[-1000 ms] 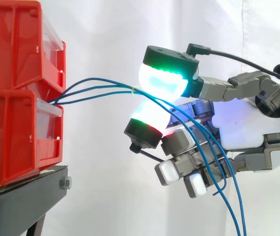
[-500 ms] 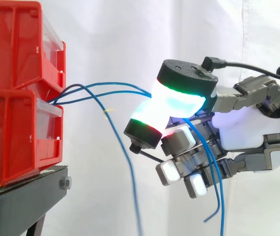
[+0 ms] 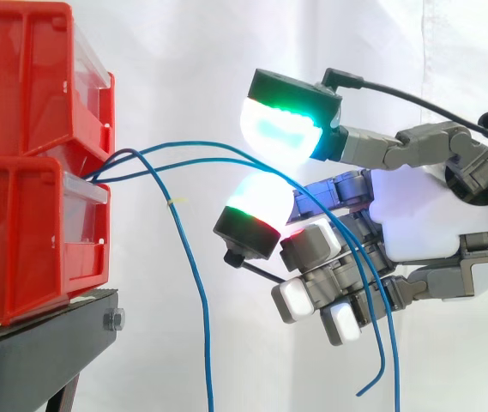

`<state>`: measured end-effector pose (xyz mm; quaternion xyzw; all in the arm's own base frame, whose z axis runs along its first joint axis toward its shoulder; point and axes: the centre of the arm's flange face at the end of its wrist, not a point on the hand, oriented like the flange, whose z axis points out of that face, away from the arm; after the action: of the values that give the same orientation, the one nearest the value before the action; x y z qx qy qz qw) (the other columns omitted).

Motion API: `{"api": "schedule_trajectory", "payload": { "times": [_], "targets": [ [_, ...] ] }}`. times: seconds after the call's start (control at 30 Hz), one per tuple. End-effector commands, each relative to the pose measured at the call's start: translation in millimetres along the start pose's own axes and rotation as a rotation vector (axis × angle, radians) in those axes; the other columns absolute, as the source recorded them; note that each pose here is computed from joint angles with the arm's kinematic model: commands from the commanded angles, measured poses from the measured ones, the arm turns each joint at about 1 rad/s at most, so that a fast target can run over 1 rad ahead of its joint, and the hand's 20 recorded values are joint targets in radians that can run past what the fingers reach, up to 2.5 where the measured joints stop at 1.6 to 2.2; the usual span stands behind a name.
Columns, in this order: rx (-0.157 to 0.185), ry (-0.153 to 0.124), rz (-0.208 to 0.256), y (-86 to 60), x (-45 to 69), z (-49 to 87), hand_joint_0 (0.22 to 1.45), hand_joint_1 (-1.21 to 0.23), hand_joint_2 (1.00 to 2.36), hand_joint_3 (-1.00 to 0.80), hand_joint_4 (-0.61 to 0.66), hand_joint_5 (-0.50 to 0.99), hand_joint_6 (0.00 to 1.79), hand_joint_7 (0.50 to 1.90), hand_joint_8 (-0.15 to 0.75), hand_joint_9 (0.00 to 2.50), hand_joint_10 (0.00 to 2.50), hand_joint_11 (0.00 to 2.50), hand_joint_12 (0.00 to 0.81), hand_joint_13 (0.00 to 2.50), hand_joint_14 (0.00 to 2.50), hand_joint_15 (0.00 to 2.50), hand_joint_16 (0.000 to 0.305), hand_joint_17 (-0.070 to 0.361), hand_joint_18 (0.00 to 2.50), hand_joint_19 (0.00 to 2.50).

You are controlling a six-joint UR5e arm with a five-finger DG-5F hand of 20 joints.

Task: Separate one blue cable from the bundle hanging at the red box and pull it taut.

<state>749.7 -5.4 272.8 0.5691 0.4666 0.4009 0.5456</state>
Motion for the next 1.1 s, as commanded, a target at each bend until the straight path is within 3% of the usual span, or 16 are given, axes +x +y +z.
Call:
{"api": "schedule_trajectory", "payload": {
  "times": [0.0,0.13,0.27,0.3,0.37,0.5,0.6,0.73,0.77,0.8,0.9,0.97,1.07],
  "targets": [
    [0.001,0.000,0.000,-0.5,0.0,-0.1,0.63,-0.73,1.01,-0.34,0.10,-0.16,0.93,1.12,0.346,1.18,0.01,1.08,0.361,1.04,0.02,0.72,0.049,0.111,0.95,0.80],
    [-0.001,0.002,0.000,0.2,1.2,-0.1,0.66,-0.81,1.01,-0.29,0.06,-0.16,0.93,1.14,0.338,1.15,0.02,1.09,0.353,1.03,0.02,0.71,0.049,0.110,0.95,0.79],
    [0.001,0.000,0.000,-0.5,0.0,-0.1,0.74,-0.87,1.01,-0.42,-0.03,-0.16,0.95,1.10,0.329,1.12,0.02,1.08,0.348,1.02,0.02,0.71,0.048,0.108,0.93,0.73],
    [-0.001,0.002,0.000,0.2,1.2,-0.1,0.75,-0.90,1.00,-0.50,-0.02,-0.16,0.94,1.15,0.328,1.12,0.02,1.07,0.350,1.02,0.02,0.70,0.047,0.106,0.93,0.73],
    [0.001,0.002,-0.001,-0.5,1.1,-0.3,0.75,-0.90,1.00,-0.50,0.00,-0.16,0.94,1.23,0.326,1.11,0.02,1.07,0.341,0.99,0.02,0.69,0.047,0.107,0.92,0.70],
    [0.001,0.002,-0.001,0.1,1.1,-0.3,0.69,-0.94,1.00,-0.50,0.05,-0.15,0.94,1.18,0.318,1.11,0.02,1.07,0.337,0.98,0.02,0.69,0.047,0.105,0.90,0.71],
    [0.003,0.002,-0.002,-0.8,0.9,-0.6,0.56,-0.97,1.00,-0.50,0.06,-0.14,0.94,1.11,0.319,1.14,0.02,1.08,0.337,0.98,0.02,0.71,0.048,0.107,0.90,0.73],
    [0.003,0.003,-0.002,-0.8,1.1,-0.6,0.46,-0.90,1.00,-0.50,0.08,-0.13,0.93,1.08,0.352,1.18,0.02,1.06,0.366,1.02,0.02,0.71,0.054,0.122,0.93,0.74],
    [0.003,0.003,-0.002,-0.8,1.1,-0.6,0.45,-0.82,1.00,-0.50,0.09,-0.13,0.93,1.06,0.364,1.21,0.01,1.06,0.372,1.03,0.02,0.70,0.056,0.126,0.95,0.74],
    [0.004,0.002,-0.002,-0.8,0.0,-0.3,0.45,-0.64,1.00,-0.50,0.09,-0.13,0.93,1.05,0.371,1.22,0.01,1.04,0.372,1.04,0.02,0.71,0.056,0.126,0.95,0.75],
    [0.002,0.002,-0.003,-0.1,0.1,-0.1,0.53,-0.44,1.00,-0.50,0.08,-0.14,0.92,1.08,0.350,1.22,0.02,1.03,0.354,1.03,0.02,0.72,0.051,0.115,0.91,0.79],
    [0.004,0.002,-0.002,-0.8,0.0,-0.3,0.57,-0.44,1.00,-0.50,0.08,-0.14,0.91,1.09,0.341,1.21,0.02,1.04,0.349,1.02,0.02,0.72,0.049,0.110,0.89,0.81],
    [0.004,0.000,-0.003,-0.8,-0.2,-0.3,0.60,-0.53,1.00,-0.50,0.07,-0.14,0.91,1.11,0.336,1.20,0.02,1.03,0.346,1.02,0.02,0.73,0.048,0.109,0.89,0.80]
  ]
}}
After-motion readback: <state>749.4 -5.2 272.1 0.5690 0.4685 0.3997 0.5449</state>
